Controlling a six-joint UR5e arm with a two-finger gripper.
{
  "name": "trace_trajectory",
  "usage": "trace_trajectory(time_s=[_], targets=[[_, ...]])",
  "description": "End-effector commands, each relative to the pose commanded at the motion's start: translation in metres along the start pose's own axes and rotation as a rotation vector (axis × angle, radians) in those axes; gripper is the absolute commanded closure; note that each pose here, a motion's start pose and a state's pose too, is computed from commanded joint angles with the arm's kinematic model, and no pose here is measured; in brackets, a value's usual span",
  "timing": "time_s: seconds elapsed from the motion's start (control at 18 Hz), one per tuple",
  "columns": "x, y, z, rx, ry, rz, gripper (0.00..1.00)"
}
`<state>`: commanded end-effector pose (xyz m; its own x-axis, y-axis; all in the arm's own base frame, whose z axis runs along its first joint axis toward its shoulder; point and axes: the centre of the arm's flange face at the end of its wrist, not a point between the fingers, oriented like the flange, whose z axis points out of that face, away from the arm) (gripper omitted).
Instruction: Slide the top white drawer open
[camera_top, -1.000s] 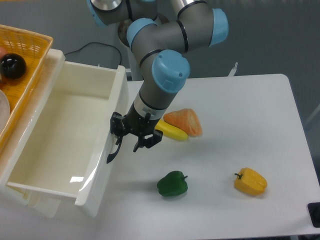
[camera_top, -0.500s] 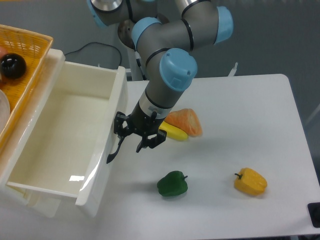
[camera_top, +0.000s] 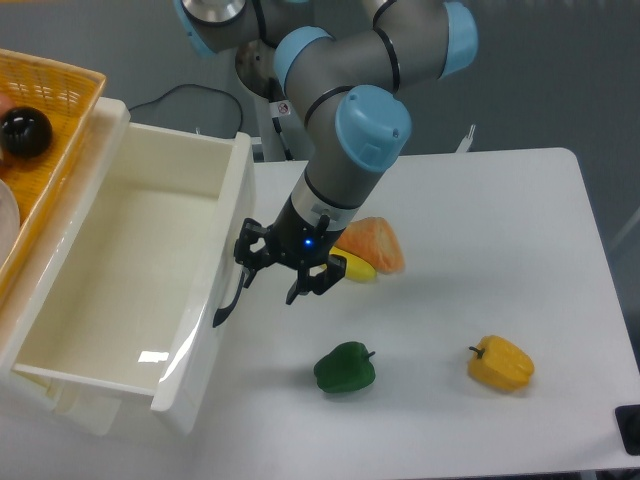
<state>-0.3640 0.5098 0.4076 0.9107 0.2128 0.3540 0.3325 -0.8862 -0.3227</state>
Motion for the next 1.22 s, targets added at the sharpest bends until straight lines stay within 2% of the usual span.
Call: trace_trajectory(time_s=[0.22, 0.28, 0.33, 0.5, 0.78, 1.06, 1.22], targets=[[-0.02, 0.0, -0.014, 0.02, -0.025, -0.014, 0.21], [-0.029, 0.001, -0.018, 0.023, -0.034, -0.003, 0.08], [-0.042, 0.006, -0.019, 0.014, -0.048, 0.014, 0.0], [-0.076, 0.023, -0.026, -0.023, -0.1, 0.041, 0.0], [-0.134, 0.046, -0.03, -0.027, -0.107, 0.012, 0.0], [-0.17, 0.054, -0.031, -0.015, -0.15, 0.143, 0.0], [-0.182, 0.061, -0.034, -0.06, -0.19, 0.237, 0.0]])
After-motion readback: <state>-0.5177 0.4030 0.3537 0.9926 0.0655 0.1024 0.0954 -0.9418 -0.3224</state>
